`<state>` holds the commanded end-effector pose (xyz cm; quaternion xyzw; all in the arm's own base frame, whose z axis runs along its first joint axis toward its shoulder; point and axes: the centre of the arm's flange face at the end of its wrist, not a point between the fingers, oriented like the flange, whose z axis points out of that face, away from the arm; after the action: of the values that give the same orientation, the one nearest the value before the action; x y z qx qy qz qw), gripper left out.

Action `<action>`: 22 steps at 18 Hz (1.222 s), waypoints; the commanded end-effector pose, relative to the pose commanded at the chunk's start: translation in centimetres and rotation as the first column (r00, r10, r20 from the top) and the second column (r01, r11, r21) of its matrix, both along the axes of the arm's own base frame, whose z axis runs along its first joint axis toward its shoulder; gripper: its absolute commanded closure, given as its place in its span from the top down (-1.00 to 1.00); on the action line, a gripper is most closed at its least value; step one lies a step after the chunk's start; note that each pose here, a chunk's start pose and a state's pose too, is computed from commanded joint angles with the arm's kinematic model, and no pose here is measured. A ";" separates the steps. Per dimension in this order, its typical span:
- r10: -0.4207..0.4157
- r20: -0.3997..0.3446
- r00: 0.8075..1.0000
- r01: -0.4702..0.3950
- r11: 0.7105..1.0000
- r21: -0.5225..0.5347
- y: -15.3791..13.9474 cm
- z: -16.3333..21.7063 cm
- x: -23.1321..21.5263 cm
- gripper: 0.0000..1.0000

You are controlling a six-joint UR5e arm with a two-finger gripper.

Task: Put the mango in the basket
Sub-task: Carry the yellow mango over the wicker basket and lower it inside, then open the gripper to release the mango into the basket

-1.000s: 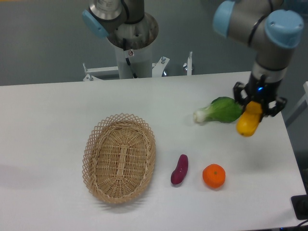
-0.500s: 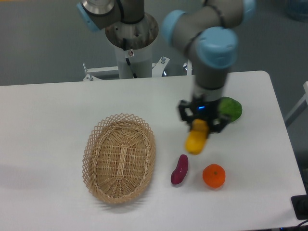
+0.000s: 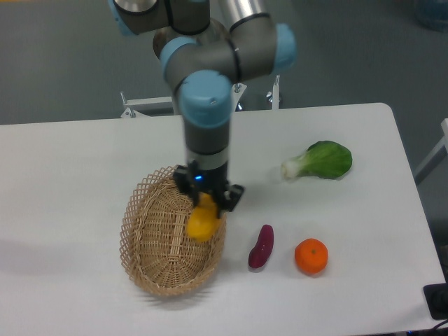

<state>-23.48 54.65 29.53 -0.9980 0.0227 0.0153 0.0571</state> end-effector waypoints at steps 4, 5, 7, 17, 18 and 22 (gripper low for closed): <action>-0.027 0.000 1.000 0.027 0.997 -0.074 1.0 -3.5 1.1 0.06; -0.037 -0.017 0.999 0.035 0.995 -0.093 1.2 -4.1 1.3 0.06; -0.054 -0.045 0.998 0.049 0.994 -0.101 1.7 -4.4 2.0 0.06; -0.056 -0.048 0.997 0.051 0.994 -0.096 2.2 -4.4 1.9 1.00; -0.052 -0.051 0.997 0.047 0.995 -0.089 2.3 -4.1 1.8 1.00; -0.002 -0.098 0.995 -0.002 0.999 -0.033 1.6 -0.1 -1.3 1.00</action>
<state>-24.83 56.22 29.47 -0.9968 0.0257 0.0640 0.0396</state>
